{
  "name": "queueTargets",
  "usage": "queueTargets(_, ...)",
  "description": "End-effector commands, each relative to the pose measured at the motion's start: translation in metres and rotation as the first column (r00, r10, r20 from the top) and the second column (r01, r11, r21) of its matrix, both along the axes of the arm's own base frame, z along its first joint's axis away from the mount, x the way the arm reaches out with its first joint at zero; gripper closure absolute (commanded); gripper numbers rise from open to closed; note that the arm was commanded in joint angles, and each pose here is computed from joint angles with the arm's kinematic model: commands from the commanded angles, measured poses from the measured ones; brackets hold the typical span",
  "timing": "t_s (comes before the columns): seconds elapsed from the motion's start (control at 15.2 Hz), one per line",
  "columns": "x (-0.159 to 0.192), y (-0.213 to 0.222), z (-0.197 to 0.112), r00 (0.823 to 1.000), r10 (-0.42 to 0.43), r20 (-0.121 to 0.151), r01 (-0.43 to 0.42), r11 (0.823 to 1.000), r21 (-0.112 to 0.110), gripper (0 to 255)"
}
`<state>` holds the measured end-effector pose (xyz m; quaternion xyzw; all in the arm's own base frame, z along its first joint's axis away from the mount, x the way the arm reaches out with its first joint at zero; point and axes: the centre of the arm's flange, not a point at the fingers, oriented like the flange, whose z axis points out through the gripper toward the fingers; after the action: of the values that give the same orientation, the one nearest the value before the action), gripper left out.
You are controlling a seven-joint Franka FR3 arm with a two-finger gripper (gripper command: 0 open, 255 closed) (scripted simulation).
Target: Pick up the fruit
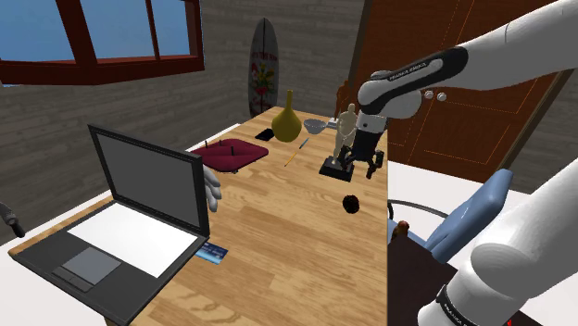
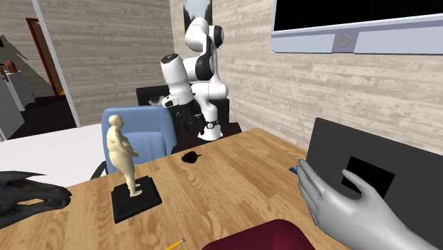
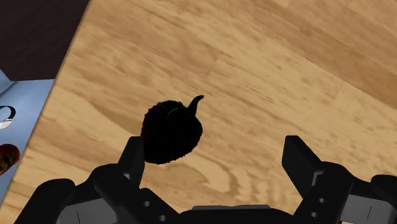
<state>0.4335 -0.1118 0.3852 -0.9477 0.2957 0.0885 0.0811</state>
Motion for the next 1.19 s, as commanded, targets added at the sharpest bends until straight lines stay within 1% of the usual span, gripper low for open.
queueTargets(0.0, 0.006, -0.014, -0.027, 0.998, -0.056, -0.028, 0.056, 0.998, 0.02, 0)
queueTargets(0.2, 0.014, -0.036, -0.065, 0.988, -0.135, -0.071, 0.138, 0.989, 0.047, 0)
queueTargets(0.4, 0.018, -0.057, -0.104, 0.971, -0.211, -0.116, 0.22, 0.973, 0.071, 0)
queueTargets(0.46, 0.019, -0.058, -0.106, 0.97, -0.214, -0.117, 0.223, 0.972, 0.072, 0)
queueTargets(0.92, 0.019, -0.058, -0.146, 0.97, -0.214, -0.117, 0.223, 0.972, 0.072, 0)
queueTargets(1.06, 0.018, -0.058, -0.146, 0.97, -0.214, -0.118, 0.224, 0.972, 0.072, 0)
queueTargets(1.12, 0.019, -0.058, -0.146, 0.97, -0.214, -0.118, 0.223, 0.972, 0.072, 255)
